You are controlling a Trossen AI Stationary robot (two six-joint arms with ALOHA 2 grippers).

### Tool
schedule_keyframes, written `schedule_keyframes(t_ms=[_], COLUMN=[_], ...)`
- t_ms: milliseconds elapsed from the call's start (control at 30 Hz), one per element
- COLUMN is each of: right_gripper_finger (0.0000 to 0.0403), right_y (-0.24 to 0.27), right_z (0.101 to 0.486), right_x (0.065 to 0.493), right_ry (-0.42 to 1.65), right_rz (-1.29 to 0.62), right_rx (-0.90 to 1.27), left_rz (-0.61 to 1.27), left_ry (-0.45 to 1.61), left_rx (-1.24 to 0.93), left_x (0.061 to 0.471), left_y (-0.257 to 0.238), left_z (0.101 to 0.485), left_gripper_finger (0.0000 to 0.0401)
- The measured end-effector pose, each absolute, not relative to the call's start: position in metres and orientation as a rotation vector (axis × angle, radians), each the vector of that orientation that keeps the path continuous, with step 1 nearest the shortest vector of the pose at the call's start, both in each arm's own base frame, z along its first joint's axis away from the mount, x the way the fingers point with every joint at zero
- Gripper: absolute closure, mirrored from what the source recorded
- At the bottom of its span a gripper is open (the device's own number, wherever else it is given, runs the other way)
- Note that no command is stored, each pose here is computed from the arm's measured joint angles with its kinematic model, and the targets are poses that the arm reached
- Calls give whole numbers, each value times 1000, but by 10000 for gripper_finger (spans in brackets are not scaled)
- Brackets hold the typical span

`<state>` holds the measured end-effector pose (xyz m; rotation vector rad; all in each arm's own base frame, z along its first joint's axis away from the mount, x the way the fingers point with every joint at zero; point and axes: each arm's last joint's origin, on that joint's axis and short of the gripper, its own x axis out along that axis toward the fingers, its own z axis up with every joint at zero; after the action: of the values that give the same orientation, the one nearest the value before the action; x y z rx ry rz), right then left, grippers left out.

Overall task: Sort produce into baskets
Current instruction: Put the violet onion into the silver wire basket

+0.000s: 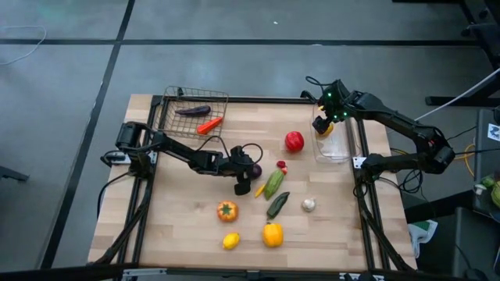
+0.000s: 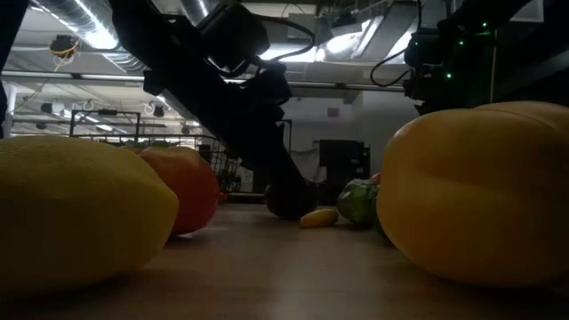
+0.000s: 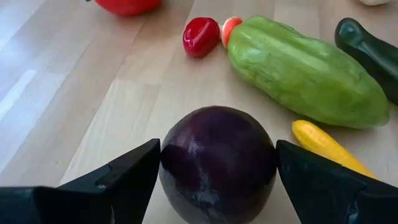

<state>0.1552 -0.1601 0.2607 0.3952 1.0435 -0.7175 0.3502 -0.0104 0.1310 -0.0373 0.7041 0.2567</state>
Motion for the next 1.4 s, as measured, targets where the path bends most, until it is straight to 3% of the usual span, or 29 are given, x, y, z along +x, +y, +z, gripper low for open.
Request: schedule_keyframes(t_ms=[267, 633, 1400], right_gripper_finger=[107, 107, 107], right_y=[-159, -159, -159], right_z=[261, 261, 261], right_x=[157, 157, 157], right_ry=[1023, 1022, 1022], right_rz=[-658, -654, -653], right_rx=[428, 429, 431], left_rz=[259, 249, 270], left_ry=[743, 746, 618], left_rx=[-43, -52, -120], left_x=[348, 348, 352], left_y=[-10, -10, -1], left_z=[129, 129, 146], left_gripper_finger=[89, 127, 130])
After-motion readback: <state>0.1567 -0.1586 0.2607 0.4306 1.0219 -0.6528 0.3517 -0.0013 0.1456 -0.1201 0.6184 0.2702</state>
